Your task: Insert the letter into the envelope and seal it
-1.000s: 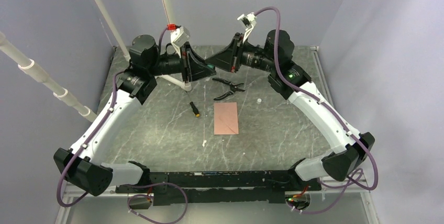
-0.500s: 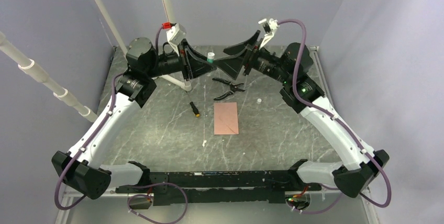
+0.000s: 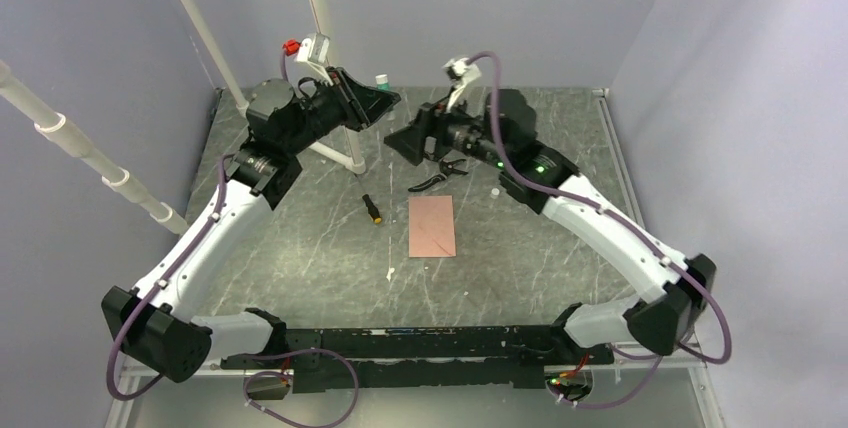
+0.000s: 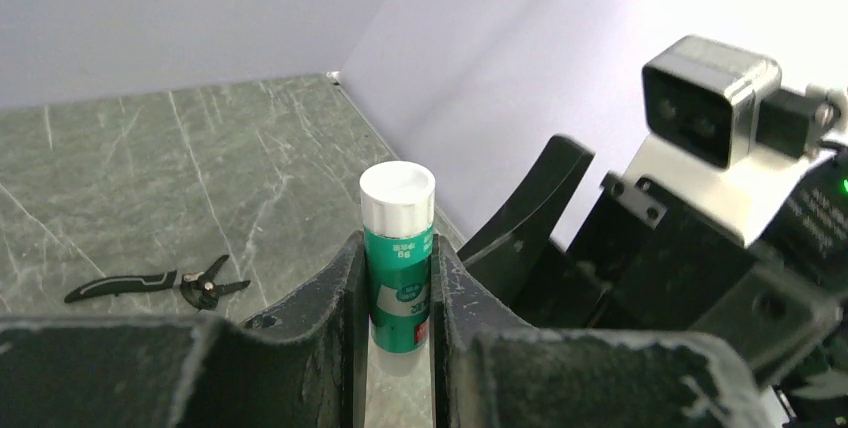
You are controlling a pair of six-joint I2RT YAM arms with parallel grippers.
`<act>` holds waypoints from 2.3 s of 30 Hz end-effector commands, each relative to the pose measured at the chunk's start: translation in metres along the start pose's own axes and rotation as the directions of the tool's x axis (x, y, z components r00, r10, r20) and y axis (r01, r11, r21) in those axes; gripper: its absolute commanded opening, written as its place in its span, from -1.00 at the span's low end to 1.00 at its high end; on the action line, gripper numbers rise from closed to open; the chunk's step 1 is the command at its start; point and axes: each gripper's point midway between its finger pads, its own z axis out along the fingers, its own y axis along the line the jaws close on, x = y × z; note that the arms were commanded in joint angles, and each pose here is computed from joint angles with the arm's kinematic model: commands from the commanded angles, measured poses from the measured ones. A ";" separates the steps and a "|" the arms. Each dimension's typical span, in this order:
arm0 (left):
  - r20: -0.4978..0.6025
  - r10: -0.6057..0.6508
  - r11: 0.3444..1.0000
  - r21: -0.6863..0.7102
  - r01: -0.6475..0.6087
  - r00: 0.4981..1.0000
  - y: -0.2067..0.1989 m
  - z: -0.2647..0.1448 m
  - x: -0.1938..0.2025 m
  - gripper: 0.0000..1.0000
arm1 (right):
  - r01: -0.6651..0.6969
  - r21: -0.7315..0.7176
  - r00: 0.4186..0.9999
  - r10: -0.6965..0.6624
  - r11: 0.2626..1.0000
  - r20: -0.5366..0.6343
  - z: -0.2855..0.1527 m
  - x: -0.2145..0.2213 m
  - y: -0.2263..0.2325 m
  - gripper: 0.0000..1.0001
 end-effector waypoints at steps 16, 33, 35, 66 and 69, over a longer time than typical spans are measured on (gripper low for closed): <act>-0.004 -0.167 0.986 -0.002 0.167 0.986 -0.007 0.001 -0.002 -0.95 | 0.071 0.106 0.980 -0.090 0.992 0.178 0.023 -0.052 -0.004 0.32; -0.064 -0.229 0.972 0.034 0.231 0.971 -0.017 -0.001 0.007 -0.69 | 0.175 0.056 0.973 -0.181 0.983 0.142 0.026 -0.048 -0.002 -0.88; -0.068 -0.225 0.974 0.022 0.227 0.972 -0.017 -0.002 0.006 -0.48 | 0.215 0.040 0.971 -0.218 0.976 0.097 0.021 -0.039 -0.004 -0.95; -0.482 -0.326 0.901 0.102 0.422 0.813 -0.029 -0.017 0.054 -0.31 | 0.510 -0.121 0.838 -0.524 0.852 -0.151 -0.015 0.004 -0.018 -1.00; -0.483 -0.321 0.903 0.103 0.416 0.815 -0.028 -0.017 0.053 -0.53 | 0.507 -0.138 0.838 -0.524 0.851 -0.151 -0.014 0.006 -0.016 -1.00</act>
